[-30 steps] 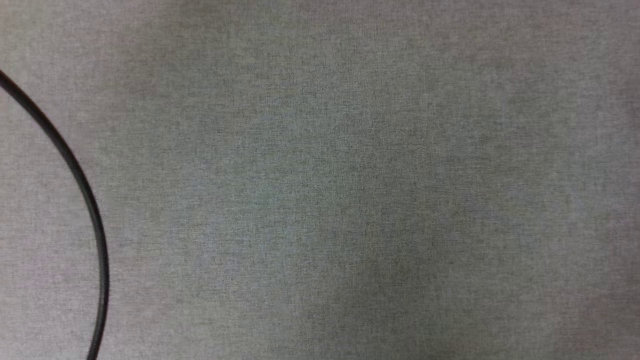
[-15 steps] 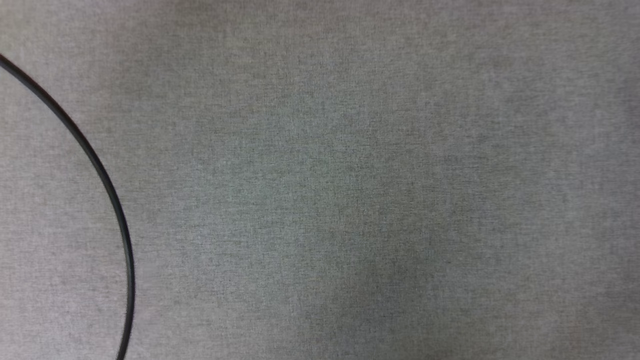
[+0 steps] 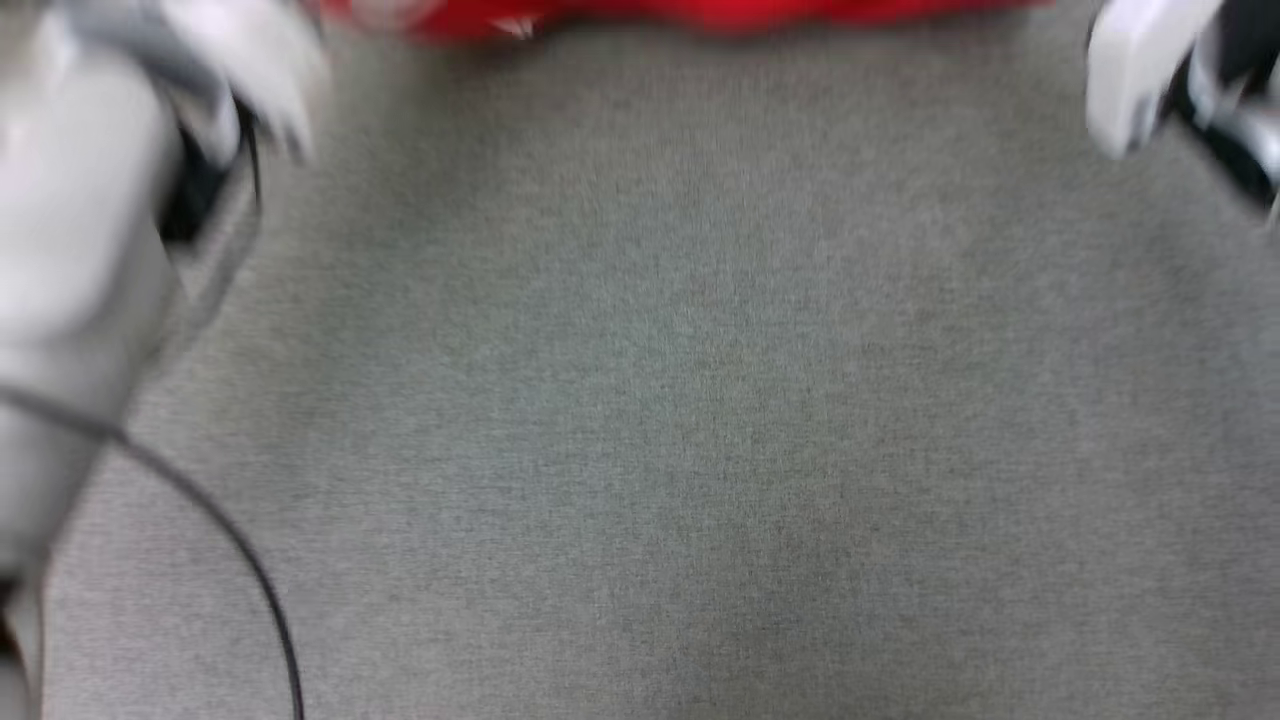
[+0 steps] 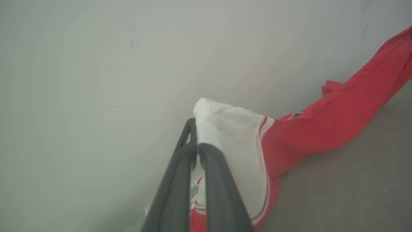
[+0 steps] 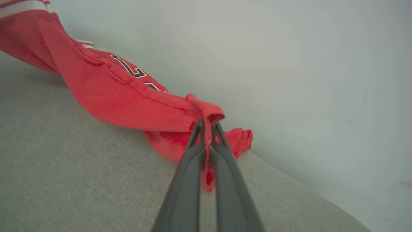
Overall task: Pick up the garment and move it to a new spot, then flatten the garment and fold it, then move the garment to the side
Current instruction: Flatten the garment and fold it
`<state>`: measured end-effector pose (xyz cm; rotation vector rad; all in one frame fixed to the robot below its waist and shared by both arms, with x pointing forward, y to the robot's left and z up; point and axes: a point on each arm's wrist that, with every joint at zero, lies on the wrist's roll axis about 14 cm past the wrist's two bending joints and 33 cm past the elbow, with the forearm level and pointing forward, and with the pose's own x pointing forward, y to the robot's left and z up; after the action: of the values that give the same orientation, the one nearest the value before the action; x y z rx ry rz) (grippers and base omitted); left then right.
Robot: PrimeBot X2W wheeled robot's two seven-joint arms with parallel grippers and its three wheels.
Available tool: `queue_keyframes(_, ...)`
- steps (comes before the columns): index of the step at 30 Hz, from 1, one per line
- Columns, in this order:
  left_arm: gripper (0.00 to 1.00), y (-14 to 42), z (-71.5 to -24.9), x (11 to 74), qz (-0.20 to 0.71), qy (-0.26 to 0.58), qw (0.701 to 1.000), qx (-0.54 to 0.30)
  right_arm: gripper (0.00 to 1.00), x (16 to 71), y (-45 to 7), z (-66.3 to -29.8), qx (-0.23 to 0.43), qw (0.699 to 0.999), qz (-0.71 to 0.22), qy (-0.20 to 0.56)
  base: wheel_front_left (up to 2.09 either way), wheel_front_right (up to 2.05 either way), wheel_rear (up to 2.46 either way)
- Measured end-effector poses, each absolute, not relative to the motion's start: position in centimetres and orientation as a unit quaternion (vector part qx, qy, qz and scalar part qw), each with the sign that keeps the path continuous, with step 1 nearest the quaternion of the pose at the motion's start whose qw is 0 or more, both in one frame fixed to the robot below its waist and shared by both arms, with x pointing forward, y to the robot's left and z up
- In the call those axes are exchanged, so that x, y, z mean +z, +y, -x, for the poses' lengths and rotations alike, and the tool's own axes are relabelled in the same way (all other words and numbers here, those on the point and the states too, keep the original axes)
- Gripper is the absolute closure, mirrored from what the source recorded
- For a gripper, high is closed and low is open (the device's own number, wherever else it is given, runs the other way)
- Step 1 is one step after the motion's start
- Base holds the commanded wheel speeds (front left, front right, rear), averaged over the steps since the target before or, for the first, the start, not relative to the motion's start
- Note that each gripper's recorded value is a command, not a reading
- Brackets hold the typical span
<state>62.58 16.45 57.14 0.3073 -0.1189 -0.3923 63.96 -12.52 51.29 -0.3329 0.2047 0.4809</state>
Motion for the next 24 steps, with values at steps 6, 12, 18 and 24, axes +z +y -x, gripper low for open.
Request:
queue_keyframes(6,1.0,17.3,-54.9,51.8,-0.126,0.0,0.975,-0.184,1.0,47.8,-12.9,-57.7,0.265,0.94,0.154,0.152,0.0,0.0,0.0)
queue_keyframes(12,1.0,16.5,-46.8,47.9,-0.082,0.057,0.978,-0.185,1.0,45.7,-14.5,-52.1,0.271,0.933,0.138,0.192,0.0,0.0,0.0)
queue_keyframes(18,1.0,16.4,-37.4,45.6,-0.036,0.131,0.977,-0.167,1.0,42.9,-17.5,-44.4,0.263,0.926,0.113,0.248,0.0,0.0,0.0)
queue_keyframes(24,1.0,16.2,-31.7,44.2,0.003,0.182,0.972,-0.15,1.0,41.6,-18.2,-39.1,0.267,0.918,0.098,0.277,0.0,0.0,0.0)
